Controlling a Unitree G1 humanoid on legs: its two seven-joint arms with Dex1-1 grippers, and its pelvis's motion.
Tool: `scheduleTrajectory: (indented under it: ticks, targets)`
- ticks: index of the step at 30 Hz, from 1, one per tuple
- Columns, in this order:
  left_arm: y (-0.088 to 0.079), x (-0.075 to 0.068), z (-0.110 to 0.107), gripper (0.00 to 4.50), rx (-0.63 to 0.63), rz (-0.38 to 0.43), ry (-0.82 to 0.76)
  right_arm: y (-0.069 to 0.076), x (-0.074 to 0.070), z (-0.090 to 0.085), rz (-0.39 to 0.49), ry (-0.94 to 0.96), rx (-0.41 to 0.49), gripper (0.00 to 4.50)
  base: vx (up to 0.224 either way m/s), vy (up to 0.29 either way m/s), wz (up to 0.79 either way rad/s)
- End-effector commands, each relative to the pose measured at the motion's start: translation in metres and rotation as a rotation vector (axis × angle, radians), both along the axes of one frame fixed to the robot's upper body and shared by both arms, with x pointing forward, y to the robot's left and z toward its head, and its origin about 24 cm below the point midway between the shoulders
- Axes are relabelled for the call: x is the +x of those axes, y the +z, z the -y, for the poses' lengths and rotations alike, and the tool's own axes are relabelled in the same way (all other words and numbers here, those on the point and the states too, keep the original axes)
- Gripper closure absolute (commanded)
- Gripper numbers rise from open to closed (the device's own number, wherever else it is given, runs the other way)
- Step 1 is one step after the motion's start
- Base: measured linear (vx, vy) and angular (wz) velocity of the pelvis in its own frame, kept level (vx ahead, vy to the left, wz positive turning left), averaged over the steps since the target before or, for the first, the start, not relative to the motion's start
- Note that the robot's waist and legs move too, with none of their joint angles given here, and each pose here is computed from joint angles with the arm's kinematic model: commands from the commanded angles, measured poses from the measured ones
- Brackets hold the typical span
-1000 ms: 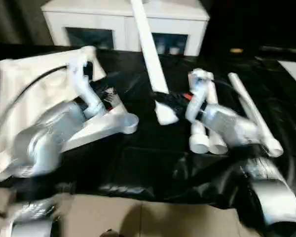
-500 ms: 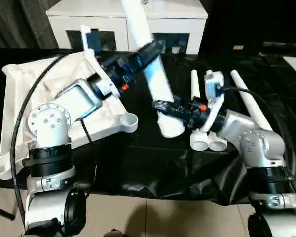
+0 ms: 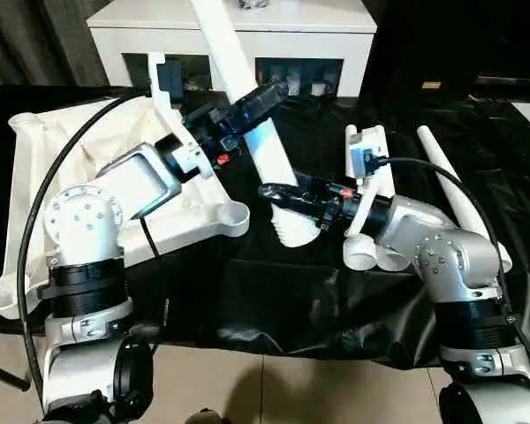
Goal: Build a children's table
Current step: Pick table leg
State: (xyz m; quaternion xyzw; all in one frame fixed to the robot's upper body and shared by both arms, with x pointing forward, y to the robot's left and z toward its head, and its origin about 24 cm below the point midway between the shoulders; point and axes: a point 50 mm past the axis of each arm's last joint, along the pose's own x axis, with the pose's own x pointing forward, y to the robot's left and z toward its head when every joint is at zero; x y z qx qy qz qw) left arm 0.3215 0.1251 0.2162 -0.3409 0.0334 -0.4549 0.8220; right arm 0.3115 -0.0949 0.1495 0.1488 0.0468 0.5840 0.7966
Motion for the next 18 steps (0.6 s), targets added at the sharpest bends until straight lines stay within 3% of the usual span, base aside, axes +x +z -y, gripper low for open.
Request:
scheduleTrajectory:
  ticks: [1,7,13,18]
  targets:
    - [0.0037,-0.0057,0.0040,1.47,0.005,0.019,-0.038,0.0034,-0.0004,-0.0020,0.032,-0.002,-0.020,2.59,0.000,0.000,0.00]
    - [0.0030,-0.0047,0.0008,1.96,0.019,0.018,-0.020,0.0033,-0.0005,-0.0027,0.042,-0.002,-0.039,2.59,0.000,0.000,0.00]
    - [-0.0003,-0.0019,-0.0034,2.55,0.122,0.052,0.019,0.0038,-0.0001,-0.0017,0.051,-0.011,-0.053,2.60,0.000,0.000,0.00]
    - [-0.0016,-0.0032,-0.0032,2.65,0.169,0.067,-0.002,0.0015,0.0005,-0.0011,0.052,-0.030,-0.090,2.61,0.000,0.000,0.00]
